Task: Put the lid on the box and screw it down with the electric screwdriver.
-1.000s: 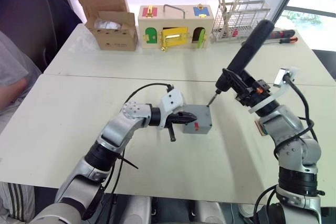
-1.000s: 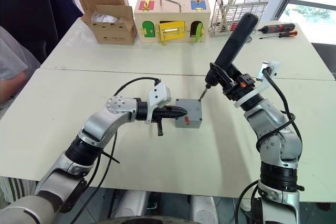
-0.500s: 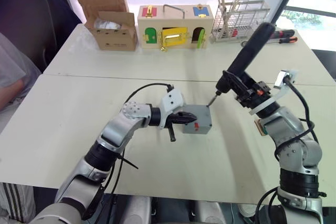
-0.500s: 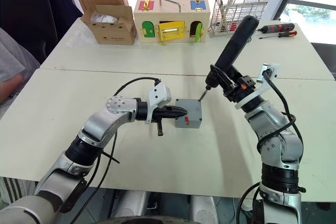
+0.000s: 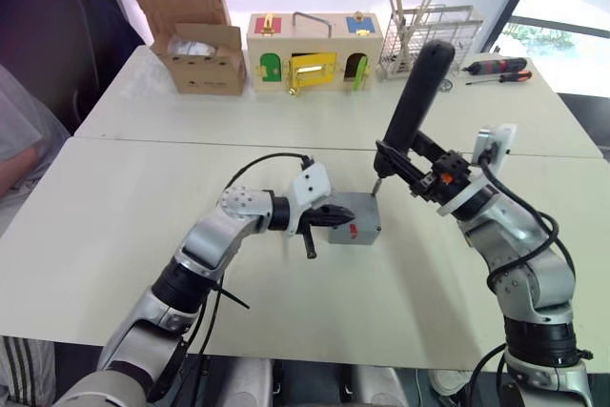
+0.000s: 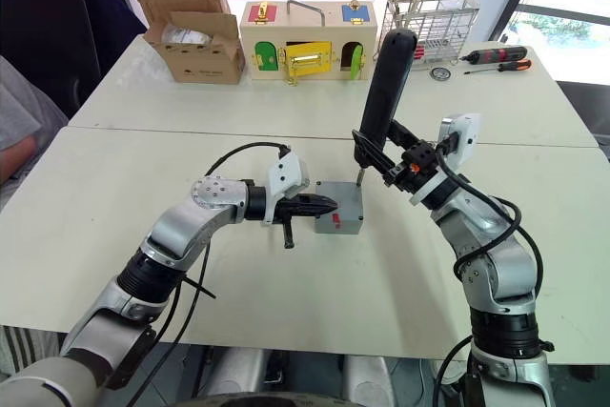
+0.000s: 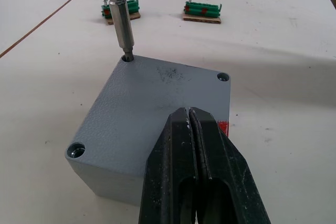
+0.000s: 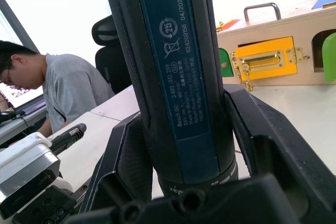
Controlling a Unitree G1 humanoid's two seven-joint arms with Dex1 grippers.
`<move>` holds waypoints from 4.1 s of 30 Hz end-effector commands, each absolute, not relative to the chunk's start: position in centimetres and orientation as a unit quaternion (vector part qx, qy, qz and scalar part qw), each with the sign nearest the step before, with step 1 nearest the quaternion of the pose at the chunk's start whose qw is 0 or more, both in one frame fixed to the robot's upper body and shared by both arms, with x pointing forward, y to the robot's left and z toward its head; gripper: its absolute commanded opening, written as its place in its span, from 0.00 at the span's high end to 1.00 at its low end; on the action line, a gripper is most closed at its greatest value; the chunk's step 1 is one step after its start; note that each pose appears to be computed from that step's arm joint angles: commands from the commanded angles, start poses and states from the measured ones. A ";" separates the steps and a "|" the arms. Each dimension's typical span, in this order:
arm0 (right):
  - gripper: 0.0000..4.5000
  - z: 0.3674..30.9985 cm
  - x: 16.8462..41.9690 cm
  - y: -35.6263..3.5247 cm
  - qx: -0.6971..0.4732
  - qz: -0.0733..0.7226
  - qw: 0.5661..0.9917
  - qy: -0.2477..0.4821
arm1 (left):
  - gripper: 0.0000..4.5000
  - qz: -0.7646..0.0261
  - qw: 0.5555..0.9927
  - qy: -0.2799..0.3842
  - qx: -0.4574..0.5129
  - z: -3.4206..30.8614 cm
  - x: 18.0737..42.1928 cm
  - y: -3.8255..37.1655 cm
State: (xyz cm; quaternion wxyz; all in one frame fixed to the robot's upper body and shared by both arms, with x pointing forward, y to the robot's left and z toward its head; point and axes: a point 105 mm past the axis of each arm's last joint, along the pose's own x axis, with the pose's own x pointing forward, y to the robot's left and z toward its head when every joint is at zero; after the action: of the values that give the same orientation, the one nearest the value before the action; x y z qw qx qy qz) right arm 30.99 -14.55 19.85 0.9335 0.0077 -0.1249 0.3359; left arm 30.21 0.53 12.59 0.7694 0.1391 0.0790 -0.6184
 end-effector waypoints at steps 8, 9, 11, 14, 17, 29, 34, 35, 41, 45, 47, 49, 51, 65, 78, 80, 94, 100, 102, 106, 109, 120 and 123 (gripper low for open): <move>0.56 15.8 31.0 -12.8 0.013 0.369 0.928 -0.050 | 1.00 -0.622 0.763 0.098 0.146 11.5 29.7 0.4; 0.56 15.7 31.0 -12.8 0.013 0.368 0.929 -0.049 | 1.00 -0.622 0.763 0.098 0.147 11.5 29.7 0.4; 0.56 15.3 31.0 -12.9 0.012 0.366 0.929 -0.045 | 1.00 -0.621 0.764 0.098 0.147 11.5 29.7 0.4; 0.56 14.8 31.1 -13.0 0.017 0.359 0.932 -0.041 | 1.00 -0.620 0.764 0.099 0.147 11.4 29.8 0.5; 0.56 13.9 31.1 -13.4 0.039 0.344 0.938 -0.035 | 1.00 -0.618 0.765 0.100 0.149 11.3 29.8 0.5; 0.56 12.7 30.8 -12.9 0.036 0.346 0.937 -0.024 | 1.00 -0.616 0.766 0.107 0.149 11.0 29.8 0.7; 0.56 12.6 30.8 -12.7 0.034 0.347 0.937 -0.021 | 1.00 -0.615 0.767 0.108 0.148 10.9 29.8 0.7; 0.56 12.6 30.9 -12.6 0.032 0.348 0.937 -0.020 | 1.00 -0.615 0.767 0.108 0.148 10.9 29.8 0.7; 0.56 12.6 31.1 -12.2 0.024 0.354 0.935 -0.018 | 1.00 -0.613 0.769 0.108 0.147 10.9 29.8 0.7; 0.56 12.5 31.3 -11.8 0.019 0.357 0.934 -0.018 | 1.00 -0.612 0.770 0.107 0.148 10.9 29.9 0.7; 0.56 12.5 31.3 -11.8 0.016 0.357 0.934 -0.017 | 1.00 -0.612 0.770 0.106 0.148 10.9 29.9 0.7; 0.56 12.5 31.3 -11.7 0.015 0.357 0.934 -0.017 | 1.00 -0.611 0.771 0.106 0.148 11.0 29.9 0.7; 0.56 12.4 31.3 -11.6 0.017 0.358 0.934 -0.015 | 1.00 -0.611 0.770 0.107 0.149 10.9 29.9 0.7; 0.56 11.7 31.5 -13.7 0.063 0.300 0.952 -0.019 | 1.00 -0.611 0.770 0.107 0.149 10.7 29.8 0.6; 0.56 11.2 31.1 -13.4 0.057 0.301 0.952 -0.017 | 1.00 -0.611 0.769 0.111 0.150 10.4 29.7 0.5; 0.56 11.3 31.1 -13.3 0.055 0.303 0.951 -0.018 | 1.00 -0.610 0.770 0.111 0.150 10.4 29.8 0.6; 0.56 11.7 31.3 -13.3 0.047 0.307 0.950 -0.021 | 1.00 -0.607 0.772 0.111 0.149 10.4 30.0 0.6; 0.56 12.9 31.3 -13.6 0.037 0.308 0.950 -0.037 | 1.00 -0.606 0.775 0.100 0.148 10.9 30.1 0.7; 0.56 15.8 31.4 -14.0 0.047 0.307 0.948 -0.073 | 1.00 -0.603 0.781 0.092 0.131 11.8 30.2 1.0; 0.56 21.9 30.8 -14.7 0.040 0.322 0.936 -0.134 | 1.00 -0.603 0.781 0.095 0.133 12.1 30.0 2.2; 0.56 27.1 29.6 -15.2 0.031 0.343 0.922 -0.175 | 1.00 -0.603 0.781 0.102 0.128 11.7 29.9 2.7; 0.56 31.4 29.5 -17.2 0.054 0.321 0.936 -0.131 | 1.00 -0.580 0.812 0.038 0.058 15.1 30.7 2.2; 0.56 31.2 30.5 -19.2 0.044 0.279 0.955 -0.095 | 1.00 -0.562 0.825 -0.008 0.053 18.2 30.5 2.6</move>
State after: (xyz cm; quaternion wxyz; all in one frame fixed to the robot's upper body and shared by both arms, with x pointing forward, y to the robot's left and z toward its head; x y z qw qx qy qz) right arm 30.82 -17.87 28.96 0.9502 0.0523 -0.0631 0.3005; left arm 30.93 2.65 14.96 0.8220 0.0498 0.0492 -0.5652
